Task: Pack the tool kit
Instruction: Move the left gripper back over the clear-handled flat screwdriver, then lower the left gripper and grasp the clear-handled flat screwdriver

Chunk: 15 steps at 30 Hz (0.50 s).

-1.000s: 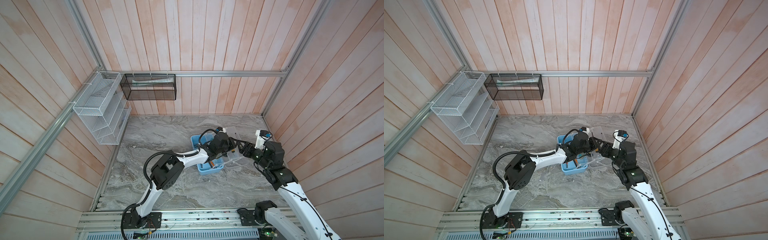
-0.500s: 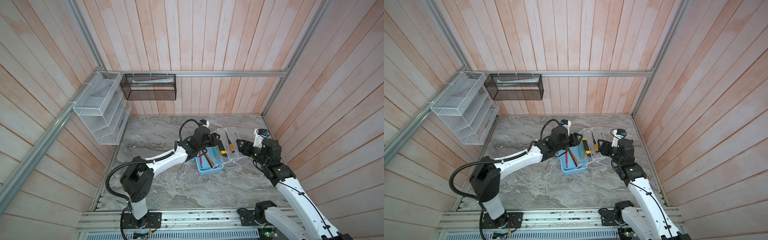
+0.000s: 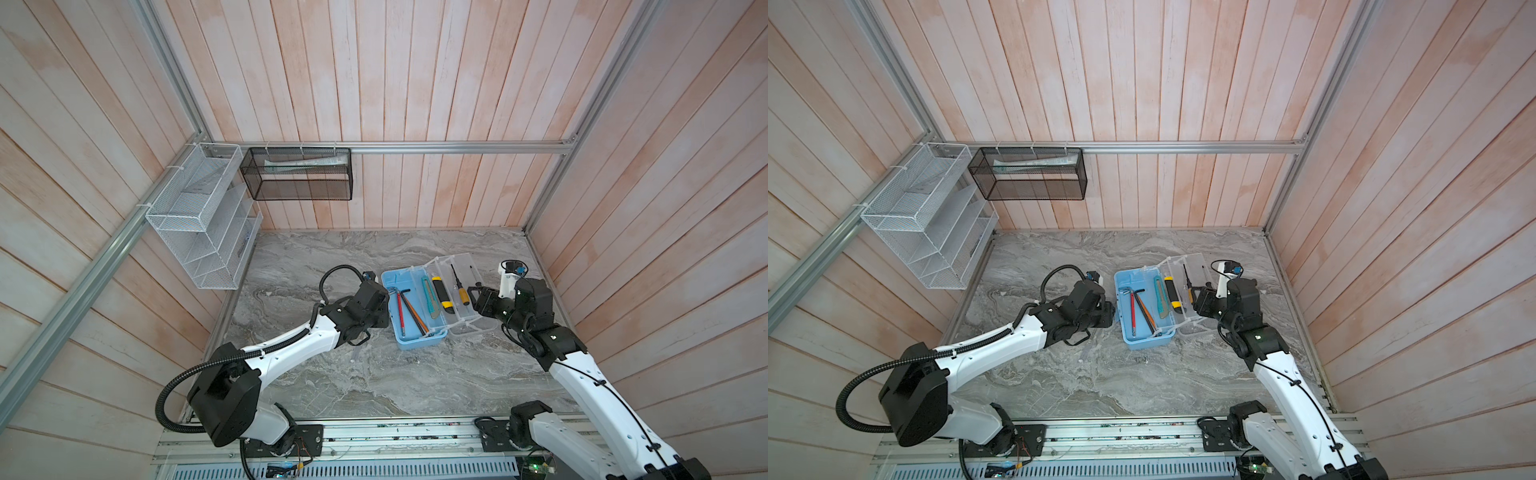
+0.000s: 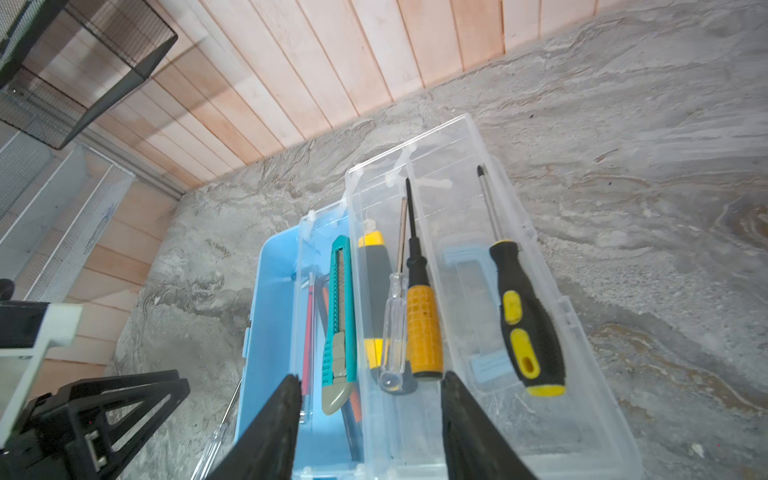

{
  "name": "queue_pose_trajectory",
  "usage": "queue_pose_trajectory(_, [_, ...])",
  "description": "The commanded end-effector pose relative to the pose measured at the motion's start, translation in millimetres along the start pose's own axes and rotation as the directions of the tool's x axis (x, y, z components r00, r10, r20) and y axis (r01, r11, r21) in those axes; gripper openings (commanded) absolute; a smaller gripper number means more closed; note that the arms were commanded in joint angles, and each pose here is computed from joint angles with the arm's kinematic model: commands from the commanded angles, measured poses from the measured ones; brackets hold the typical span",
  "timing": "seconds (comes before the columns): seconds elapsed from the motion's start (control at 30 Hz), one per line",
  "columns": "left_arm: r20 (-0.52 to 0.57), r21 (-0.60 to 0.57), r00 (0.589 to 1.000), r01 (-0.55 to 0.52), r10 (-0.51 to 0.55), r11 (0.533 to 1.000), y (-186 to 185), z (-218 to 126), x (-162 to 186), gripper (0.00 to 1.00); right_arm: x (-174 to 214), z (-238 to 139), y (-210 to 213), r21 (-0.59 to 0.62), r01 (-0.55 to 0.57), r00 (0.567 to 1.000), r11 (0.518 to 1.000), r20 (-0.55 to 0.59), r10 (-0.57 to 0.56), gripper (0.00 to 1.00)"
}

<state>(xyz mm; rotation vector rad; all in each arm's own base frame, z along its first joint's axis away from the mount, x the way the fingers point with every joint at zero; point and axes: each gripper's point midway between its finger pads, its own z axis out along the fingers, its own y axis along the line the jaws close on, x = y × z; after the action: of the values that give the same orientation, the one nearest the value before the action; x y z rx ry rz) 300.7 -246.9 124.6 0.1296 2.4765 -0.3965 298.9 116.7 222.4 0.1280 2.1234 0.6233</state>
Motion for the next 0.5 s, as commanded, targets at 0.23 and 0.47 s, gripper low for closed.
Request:
queue_pose_trajectory(0.23, [-0.178,-0.183,0.984,-0.018,-0.015,0.983,57.0,-6.8,67.5,0.45,21.6,10.0,9.5,-0.003,-0.019,0.998,1.0,-0.06,0.019,0.54])
queue_pose_trajectory(0.47, [-0.219,-0.22,0.975,-0.023,-0.026,0.975,70.6,-6.4,86.5,0.41,22.0,16.0,14.4,-0.023,-0.021,0.998,1.0,-0.064,0.02,0.54])
